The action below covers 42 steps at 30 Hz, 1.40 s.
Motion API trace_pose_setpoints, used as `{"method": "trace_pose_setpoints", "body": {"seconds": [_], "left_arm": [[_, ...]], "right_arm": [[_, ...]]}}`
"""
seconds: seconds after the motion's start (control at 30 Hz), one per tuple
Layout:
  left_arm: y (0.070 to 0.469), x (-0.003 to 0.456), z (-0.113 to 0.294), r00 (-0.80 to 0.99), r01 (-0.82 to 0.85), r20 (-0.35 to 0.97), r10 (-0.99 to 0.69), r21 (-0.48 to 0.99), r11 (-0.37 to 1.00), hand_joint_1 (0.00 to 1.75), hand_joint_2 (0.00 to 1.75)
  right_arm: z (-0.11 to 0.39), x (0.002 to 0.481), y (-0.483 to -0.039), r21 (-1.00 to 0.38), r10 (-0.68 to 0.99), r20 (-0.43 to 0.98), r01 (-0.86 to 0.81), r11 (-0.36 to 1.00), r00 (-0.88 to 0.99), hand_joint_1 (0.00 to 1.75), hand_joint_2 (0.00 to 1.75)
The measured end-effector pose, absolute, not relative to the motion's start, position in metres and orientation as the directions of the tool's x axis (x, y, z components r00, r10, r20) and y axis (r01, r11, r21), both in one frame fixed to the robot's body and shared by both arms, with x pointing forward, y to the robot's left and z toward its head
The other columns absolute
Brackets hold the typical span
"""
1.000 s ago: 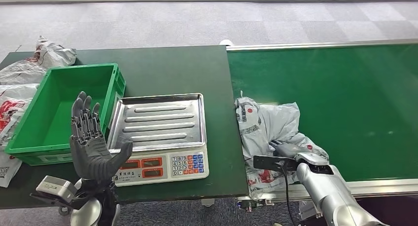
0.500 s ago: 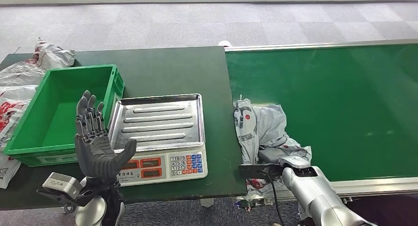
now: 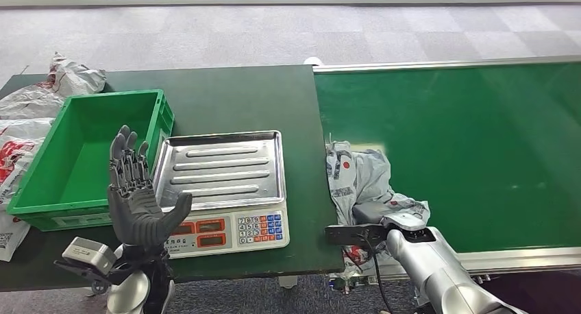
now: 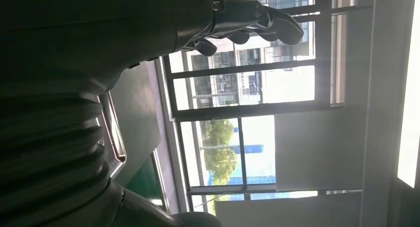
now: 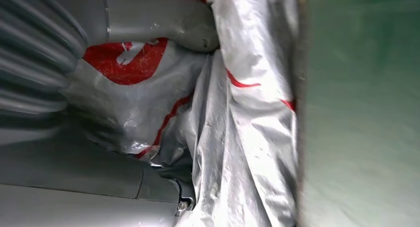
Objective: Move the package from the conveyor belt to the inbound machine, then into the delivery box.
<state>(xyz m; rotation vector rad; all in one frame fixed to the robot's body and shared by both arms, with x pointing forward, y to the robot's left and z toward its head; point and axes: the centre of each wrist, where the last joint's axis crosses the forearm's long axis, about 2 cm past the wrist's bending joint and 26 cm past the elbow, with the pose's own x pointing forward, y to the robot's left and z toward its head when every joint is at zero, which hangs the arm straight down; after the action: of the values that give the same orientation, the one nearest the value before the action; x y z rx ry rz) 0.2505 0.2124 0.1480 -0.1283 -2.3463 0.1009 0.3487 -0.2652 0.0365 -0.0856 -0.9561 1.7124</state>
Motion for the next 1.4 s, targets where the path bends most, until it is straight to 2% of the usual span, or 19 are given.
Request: {"method": "trace_pose_setpoints", "body": {"seconds": [0.13,0.2,0.37,0.57,0.93,1.07,1.17,1.3,1.4], "left_arm": [[0.211,0.254,0.149,-0.701,0.063,0.701,0.126,-0.115,0.991,0.00,1.75],[0.212,0.255,0.149,-0.702,0.048,0.703,0.115,-0.114,0.992,0.00,1.75],[0.217,0.249,0.147,-0.700,0.017,0.709,0.087,-0.106,0.994,0.00,1.75],[0.220,0.244,0.144,-0.694,0.029,0.714,0.088,-0.095,0.995,0.00,1.75],[0.221,0.244,0.143,-0.692,0.046,0.715,0.095,-0.087,0.995,0.00,1.75],[0.221,0.244,0.143,-0.692,0.051,0.715,0.096,-0.084,0.995,0.00,1.75],[0.220,0.245,0.143,-0.692,0.061,0.714,0.102,-0.082,0.995,0.00,1.75],[0.216,0.248,0.144,-0.693,0.088,0.711,0.120,-0.082,0.993,0.00,1.75],[0.209,0.256,0.147,-0.694,0.106,0.706,0.138,-0.090,0.990,0.00,1.75]], "right_arm": [[0.035,0.347,-0.260,-0.647,0.832,0.397,-0.761,-0.046,-0.388,1.75,1.75],[0.036,0.347,-0.258,-0.707,0.843,0.368,-0.707,-0.020,-0.392,1.75,1.75],[0.056,0.353,-0.250,-0.901,0.917,0.233,-0.427,0.079,-0.323,1.75,1.75],[0.102,0.357,-0.268,-0.981,0.949,0.162,-0.149,0.125,-0.269,1.75,1.75],[0.139,0.337,-0.290,-0.980,0.965,0.163,0.082,0.183,-0.208,1.75,1.75],[0.158,0.329,-0.295,-0.958,0.975,0.144,0.223,0.180,-0.167,1.75,1.75],[0.178,0.327,-0.296,-0.919,0.991,0.095,0.375,0.124,-0.094,1.75,1.75],[0.205,0.333,-0.295,-0.833,0.999,0.008,0.553,-0.018,0.044,1.75,1.75],[0.225,0.351,-0.282,-0.771,0.996,0.022,0.636,-0.035,0.082,1.75,1.75]]}}
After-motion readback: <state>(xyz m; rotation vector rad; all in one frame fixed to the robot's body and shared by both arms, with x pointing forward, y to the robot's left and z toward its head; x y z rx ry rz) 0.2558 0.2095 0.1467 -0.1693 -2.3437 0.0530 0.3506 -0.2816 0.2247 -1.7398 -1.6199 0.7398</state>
